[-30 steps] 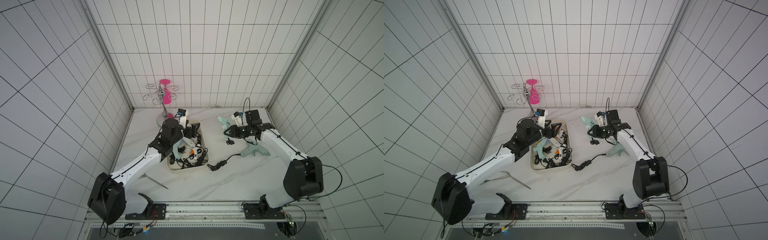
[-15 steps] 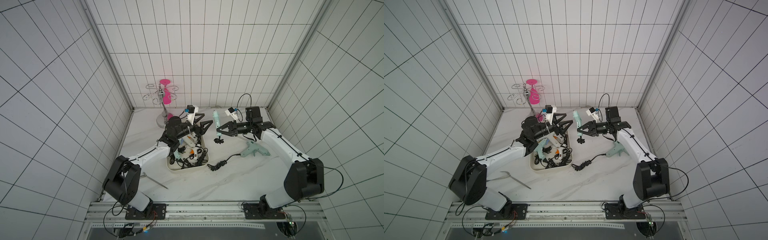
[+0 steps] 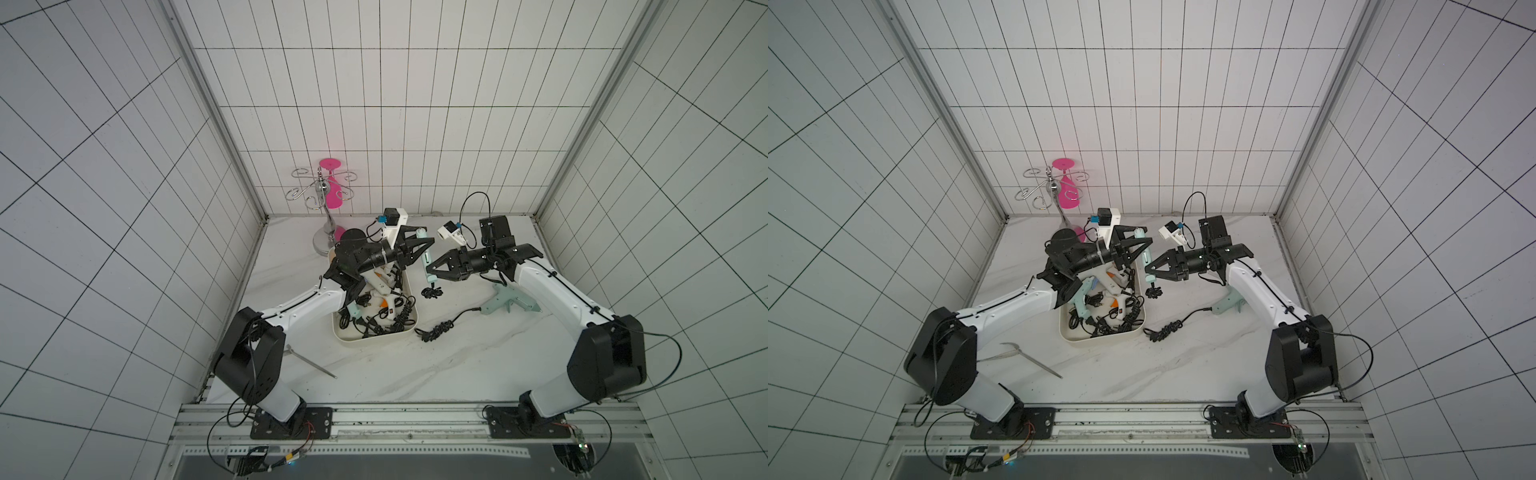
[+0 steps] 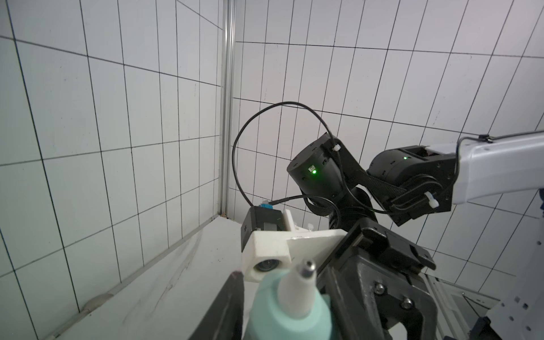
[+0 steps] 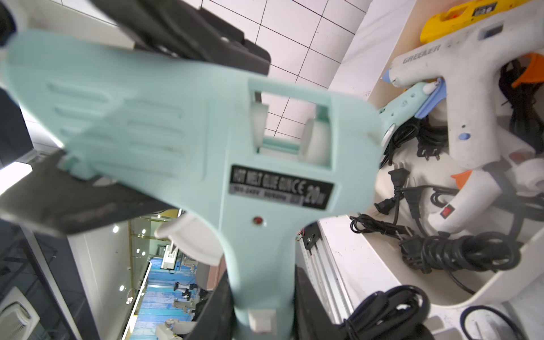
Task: Put the hot melt glue gun into the storage box
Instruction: Pick up the hot melt adhesive gun from the center of the board, then place the hot melt adhesive gun in the storage box.
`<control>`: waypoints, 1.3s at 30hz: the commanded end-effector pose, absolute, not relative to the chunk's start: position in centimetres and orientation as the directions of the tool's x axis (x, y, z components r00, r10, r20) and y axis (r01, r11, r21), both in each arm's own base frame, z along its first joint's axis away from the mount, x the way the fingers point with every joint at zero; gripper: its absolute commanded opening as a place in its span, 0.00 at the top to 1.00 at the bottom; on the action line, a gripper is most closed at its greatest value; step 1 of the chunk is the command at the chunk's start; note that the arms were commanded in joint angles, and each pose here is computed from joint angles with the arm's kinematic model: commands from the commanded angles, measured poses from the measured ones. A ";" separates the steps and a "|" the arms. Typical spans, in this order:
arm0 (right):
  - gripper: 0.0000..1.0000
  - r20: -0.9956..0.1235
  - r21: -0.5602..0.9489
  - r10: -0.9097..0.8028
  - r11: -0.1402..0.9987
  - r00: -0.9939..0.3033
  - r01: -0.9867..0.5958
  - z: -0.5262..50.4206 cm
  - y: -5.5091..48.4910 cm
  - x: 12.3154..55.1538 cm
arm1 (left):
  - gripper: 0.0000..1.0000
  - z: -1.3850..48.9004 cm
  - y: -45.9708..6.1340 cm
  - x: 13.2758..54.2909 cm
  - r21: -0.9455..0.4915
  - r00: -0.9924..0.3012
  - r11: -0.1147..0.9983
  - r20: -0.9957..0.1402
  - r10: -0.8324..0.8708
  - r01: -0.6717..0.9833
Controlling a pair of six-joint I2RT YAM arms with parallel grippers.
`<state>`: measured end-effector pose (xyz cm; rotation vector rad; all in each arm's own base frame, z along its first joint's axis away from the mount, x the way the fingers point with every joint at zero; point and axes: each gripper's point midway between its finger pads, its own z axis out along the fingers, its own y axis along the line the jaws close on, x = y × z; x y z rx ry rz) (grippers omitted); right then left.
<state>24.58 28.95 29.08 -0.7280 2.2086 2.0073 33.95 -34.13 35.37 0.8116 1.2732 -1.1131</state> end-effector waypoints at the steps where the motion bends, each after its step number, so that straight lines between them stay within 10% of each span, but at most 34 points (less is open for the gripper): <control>1: 0.75 -0.446 0.888 -0.304 -0.031 -0.842 -0.459 31.2 29.2 24.3 | 0.79 35.5 -34.2 34.1 -0.144 -0.095 0.275 -0.978 -0.183 0.950; 4: 0.46 -0.472 0.870 -0.268 0.013 -0.840 -0.493 31.2 28.8 25.6 | 0.92 36.1 -34.0 33.6 -0.154 -0.108 0.270 -0.978 -0.179 0.951; 15: 0.12 -0.527 0.830 0.316 0.393 -0.789 -0.396 29.8 16.0 36.1 | 1.00 34.7 -27.1 35.2 -0.103 -0.234 0.682 -0.967 0.102 0.724; 25: 0.07 -0.391 0.854 0.268 0.461 -0.881 -0.239 21.9 17.2 36.1 | 1.00 23.8 -18.2 35.6 -0.003 -0.570 0.905 -0.777 0.266 0.426; 39: 0.11 -0.318 0.831 0.186 0.528 -0.930 -0.178 16.3 18.8 34.7 | 1.00 11.9 -20.6 33.4 0.021 -0.773 0.882 -0.472 0.423 0.470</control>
